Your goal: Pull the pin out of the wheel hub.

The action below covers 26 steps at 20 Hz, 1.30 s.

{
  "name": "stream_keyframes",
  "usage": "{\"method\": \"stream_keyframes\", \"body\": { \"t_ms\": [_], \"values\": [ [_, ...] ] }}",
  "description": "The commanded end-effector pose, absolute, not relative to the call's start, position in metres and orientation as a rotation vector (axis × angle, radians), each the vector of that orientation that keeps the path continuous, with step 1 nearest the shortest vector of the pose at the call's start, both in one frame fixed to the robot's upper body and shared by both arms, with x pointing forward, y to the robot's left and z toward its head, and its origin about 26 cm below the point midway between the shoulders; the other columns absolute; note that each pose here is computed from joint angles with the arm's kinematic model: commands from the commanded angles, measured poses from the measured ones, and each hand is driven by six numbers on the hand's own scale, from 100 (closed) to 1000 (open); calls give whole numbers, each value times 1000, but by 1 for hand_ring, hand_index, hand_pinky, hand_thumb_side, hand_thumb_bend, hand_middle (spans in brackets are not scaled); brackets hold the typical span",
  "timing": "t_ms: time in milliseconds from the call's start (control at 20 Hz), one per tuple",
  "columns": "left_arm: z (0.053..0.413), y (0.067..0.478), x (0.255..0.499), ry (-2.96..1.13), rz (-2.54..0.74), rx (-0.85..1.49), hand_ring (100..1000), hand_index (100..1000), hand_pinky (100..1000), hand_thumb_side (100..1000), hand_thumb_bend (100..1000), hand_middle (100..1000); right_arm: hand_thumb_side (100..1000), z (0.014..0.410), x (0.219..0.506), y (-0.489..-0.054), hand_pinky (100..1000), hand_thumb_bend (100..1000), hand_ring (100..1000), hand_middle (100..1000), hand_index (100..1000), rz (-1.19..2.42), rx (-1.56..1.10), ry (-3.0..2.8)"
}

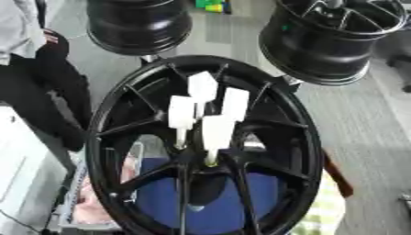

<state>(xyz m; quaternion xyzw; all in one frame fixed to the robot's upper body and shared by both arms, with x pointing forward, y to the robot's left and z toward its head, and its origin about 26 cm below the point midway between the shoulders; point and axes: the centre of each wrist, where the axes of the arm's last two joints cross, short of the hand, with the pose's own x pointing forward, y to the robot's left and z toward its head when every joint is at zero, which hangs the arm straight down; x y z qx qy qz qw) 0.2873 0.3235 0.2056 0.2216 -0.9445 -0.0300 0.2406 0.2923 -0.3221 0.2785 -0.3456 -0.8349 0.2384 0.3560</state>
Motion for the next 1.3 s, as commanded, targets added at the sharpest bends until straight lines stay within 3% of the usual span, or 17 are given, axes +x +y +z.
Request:
{"method": "stream_keyframes", "body": {
  "t_ms": [50,450,850,1300],
  "values": [
    [216,325,285,-2611,-135,616,813,856,765,550,219,735,564,312,284,-323,852,100,814,779,858,942,-933,-1954],
    [218,322,286,-2610,-166,595,813,856,764,554,216,735,602,357,291,-309,892,100,876,829,884,1477,-842,-1491],
    [217,324,285,-2597,-181,598,813,855,763,560,213,735,625,367,346,-278,896,105,884,836,886,1781,-693,-1273],
    [216,324,285,-2595,-172,599,813,856,763,557,215,735,643,347,399,-228,892,130,885,840,889,1931,-554,-1218]
  ]
}}
